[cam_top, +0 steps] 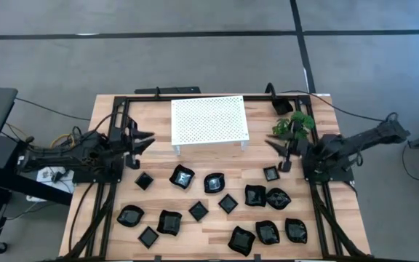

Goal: Pick & Place Mini shaped plates
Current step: Put the distorted square plate on the shelf

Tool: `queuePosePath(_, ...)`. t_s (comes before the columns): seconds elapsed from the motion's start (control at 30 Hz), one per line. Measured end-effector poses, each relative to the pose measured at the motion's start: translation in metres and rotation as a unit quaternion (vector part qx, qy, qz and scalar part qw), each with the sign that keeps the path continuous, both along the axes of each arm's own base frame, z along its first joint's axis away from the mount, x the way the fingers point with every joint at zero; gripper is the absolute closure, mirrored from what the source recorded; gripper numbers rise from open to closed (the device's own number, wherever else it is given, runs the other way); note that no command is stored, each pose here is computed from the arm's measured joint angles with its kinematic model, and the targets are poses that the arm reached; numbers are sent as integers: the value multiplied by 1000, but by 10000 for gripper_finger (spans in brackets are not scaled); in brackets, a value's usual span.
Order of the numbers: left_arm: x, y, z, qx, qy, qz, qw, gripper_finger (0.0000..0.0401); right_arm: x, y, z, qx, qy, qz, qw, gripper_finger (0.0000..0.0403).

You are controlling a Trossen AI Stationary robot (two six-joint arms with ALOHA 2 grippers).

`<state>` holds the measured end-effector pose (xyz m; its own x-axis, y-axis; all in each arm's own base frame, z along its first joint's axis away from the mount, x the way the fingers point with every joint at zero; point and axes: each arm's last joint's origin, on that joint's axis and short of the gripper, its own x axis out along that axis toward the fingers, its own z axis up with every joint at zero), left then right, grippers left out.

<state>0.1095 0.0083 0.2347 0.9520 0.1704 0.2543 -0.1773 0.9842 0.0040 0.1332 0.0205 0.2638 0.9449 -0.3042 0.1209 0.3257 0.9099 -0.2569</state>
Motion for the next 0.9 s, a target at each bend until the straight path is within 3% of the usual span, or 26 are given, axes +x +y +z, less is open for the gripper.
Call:
queuePosePath(0.2,27,2,57,28,17,21,999,252,14,-24,54,42,104,-92,989,267)
queuePosePath(0.37,44,6,85,41,97,76,991,250,23,-50,78,92,186,-185,960,226)
queuePosePath(0.57,56,16,99,33,144,146,978,255,39,-99,80,194,250,-320,893,209)
queuePosePath(0.67,55,24,103,26,147,171,974,256,44,-127,67,258,307,-351,846,211)
queuePosePath(0.77,53,31,104,22,146,194,970,256,49,-152,47,286,361,-385,800,215)
queuePosePath(0.9,52,38,100,14,156,213,964,256,54,-184,21,331,397,-400,757,215)
